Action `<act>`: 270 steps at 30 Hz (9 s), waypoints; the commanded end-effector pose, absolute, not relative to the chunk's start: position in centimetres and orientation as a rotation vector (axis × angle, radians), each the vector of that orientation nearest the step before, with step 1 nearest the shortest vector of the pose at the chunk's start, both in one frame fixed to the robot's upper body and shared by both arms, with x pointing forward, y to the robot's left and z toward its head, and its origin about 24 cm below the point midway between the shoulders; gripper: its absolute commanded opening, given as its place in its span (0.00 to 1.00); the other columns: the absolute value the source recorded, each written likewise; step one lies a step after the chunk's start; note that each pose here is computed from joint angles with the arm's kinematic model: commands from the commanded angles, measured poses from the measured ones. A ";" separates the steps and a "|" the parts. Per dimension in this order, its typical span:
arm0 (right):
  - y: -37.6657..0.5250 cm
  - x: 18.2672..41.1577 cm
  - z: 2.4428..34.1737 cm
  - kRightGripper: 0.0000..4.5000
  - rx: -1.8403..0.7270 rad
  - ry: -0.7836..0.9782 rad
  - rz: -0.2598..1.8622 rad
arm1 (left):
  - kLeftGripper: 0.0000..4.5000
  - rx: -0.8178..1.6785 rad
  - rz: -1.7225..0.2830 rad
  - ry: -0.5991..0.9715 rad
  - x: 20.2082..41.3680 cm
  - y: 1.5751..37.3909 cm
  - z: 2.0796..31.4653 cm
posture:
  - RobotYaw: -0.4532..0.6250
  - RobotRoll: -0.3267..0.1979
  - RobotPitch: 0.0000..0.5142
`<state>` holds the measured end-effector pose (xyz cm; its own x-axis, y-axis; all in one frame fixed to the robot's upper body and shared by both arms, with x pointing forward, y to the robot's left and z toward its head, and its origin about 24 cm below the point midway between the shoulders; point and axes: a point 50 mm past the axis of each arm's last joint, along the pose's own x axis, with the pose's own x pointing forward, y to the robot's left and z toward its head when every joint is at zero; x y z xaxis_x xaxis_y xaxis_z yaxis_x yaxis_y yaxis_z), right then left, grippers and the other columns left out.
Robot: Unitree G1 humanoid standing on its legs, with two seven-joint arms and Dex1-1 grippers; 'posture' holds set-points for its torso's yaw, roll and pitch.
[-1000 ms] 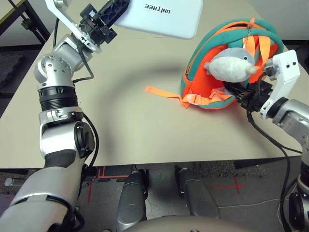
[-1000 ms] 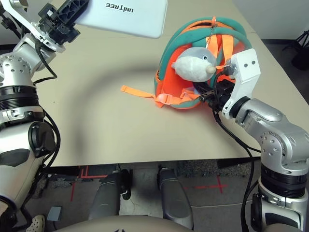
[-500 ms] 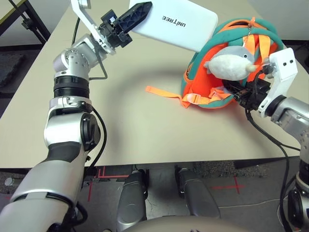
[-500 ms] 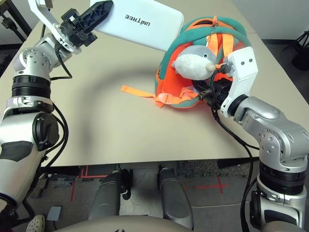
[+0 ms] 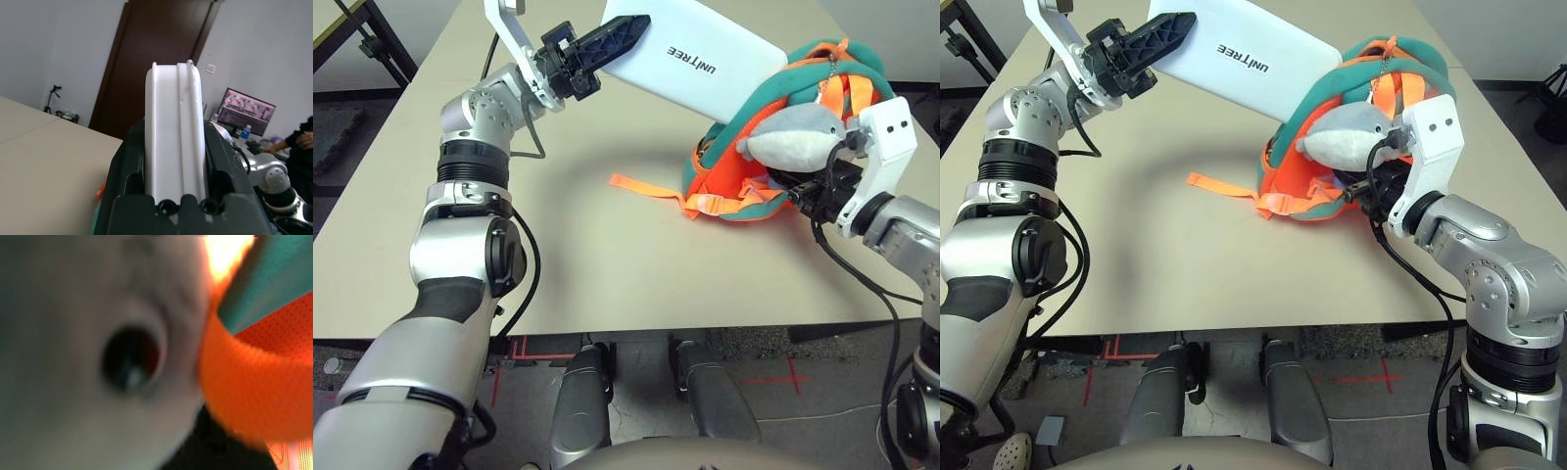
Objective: Put the pencil case into the backpack and zip it.
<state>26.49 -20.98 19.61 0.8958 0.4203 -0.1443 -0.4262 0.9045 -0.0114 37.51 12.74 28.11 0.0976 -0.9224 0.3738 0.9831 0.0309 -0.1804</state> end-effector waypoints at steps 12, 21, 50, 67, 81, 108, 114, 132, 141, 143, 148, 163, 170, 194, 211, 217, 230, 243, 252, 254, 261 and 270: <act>-21.1 26.8 18.2 0.08 -0.034 0.192 0.440 | 0.30 -0.188 -1.628 -0.087 37.1 9.6 27.3 | 0.20 0.62 0.37; -21.0 26.9 18.2 0.08 -0.033 0.190 0.442 | 0.30 0.011 -1.583 -0.150 37.5 7.9 26.4 | 0.20 0.62 0.38; -20.7 27.5 18.3 0.08 -0.037 0.178 0.449 | 0.30 0.062 -1.428 -0.206 38.3 2.0 24.3 | 0.20 0.62 0.37; -20.1 27.9 18.1 0.08 -0.033 0.170 0.466 | 1.00 -0.068 -1.321 -0.294 39.2 6.9 28.9 | 0.22 0.62 0.37; -20.0 28.3 18.0 0.08 -0.037 0.168 0.478 | 0.62 -0.003 -1.318 -0.216 38.0 10.8 28.4 | 0.23 0.62 0.35; -20.5 28.3 17.6 0.08 -0.043 0.172 0.462 | 0.00 -0.032 -1.368 -0.002 38.6 4.2 22.7 | 0.22 0.62 0.36; -20.5 28.2 17.5 0.08 -0.040 0.170 0.457 | 0.00 -0.030 -1.341 0.036 38.7 1.7 21.2 | 0.20 0.62 0.35; -20.5 28.2 17.4 0.08 -0.042 0.168 0.454 | 0.00 0.033 -1.311 -0.232 38.9 5.8 27.5 | 0.22 0.62 0.35; -20.3 28.5 17.5 0.08 -0.044 0.164 0.458 | 0.31 0.042 -1.479 -0.448 35.0 5.9 34.1 | 0.22 0.62 0.33; -20.4 28.6 17.5 0.08 -0.045 0.163 0.457 | 0.49 0.071 -1.522 -0.450 34.2 5.7 34.2 | 0.22 0.62 0.32; -20.4 28.6 17.6 0.08 -0.047 0.160 0.453 | 0.94 0.151 -1.647 -0.417 32.2 4.8 33.7 | 0.21 0.62 0.30; -20.2 28.8 17.6 0.08 -0.044 0.149 0.450 | 1.00 0.452 -1.615 -0.269 33.2 1.3 28.9 | 0.21 0.62 0.29; -20.3 28.6 17.5 0.08 -0.040 0.149 0.444 | 1.00 0.518 -1.555 -0.237 34.5 0.4 27.4 | 0.19 0.62 0.29; -20.2 28.7 17.4 0.08 -0.039 0.145 0.446 | 1.00 0.535 -1.439 -0.229 36.0 1.0 26.8 | 0.20 0.62 0.29; -20.1 28.7 17.5 0.08 -0.043 0.143 0.446 | 0.91 0.511 -1.455 -0.231 36.0 0.8 26.2 | 0.20 0.62 0.29; -20.2 28.8 17.5 0.08 -0.047 0.144 0.447 | 0.43 0.510 -1.456 -0.227 36.0 0.8 26.1 | 0.20 0.62 0.28; -20.0 28.9 17.4 0.08 -0.048 0.142 0.452 | 0.04 0.446 -1.425 -0.284 36.1 2.9 29.4 | 0.21 0.62 0.28; -20.0 29.0 17.3 0.08 -0.050 0.144 0.450 | 0.04 0.470 -1.197 -0.072 37.3 14.6 29.3 | 0.22 0.62 0.29; -19.9 29.3 17.4 0.08 -0.055 0.146 0.458 | 0.04 0.390 -1.134 0.245 37.2 18.4 20.5 | 0.23 0.62 0.30; -19.9 29.3 17.5 0.08 -0.056 0.145 0.459 | 0.04 0.368 -1.134 0.291 37.1 18.5 19.0 | 0.23 0.62 0.30; -19.9 29.4 17.6 0.08 -0.060 0.146 0.459 | 0.04 0.282 -1.137 0.432 37.1 17.7 13.7 | 0.22 0.62 0.30; -19.8 29.4 17.6 0.08 -0.062 0.145 0.457 | 0.04 0.224 -1.157 0.497 37.1 14.5 9.7 | 0.22 0.62 0.29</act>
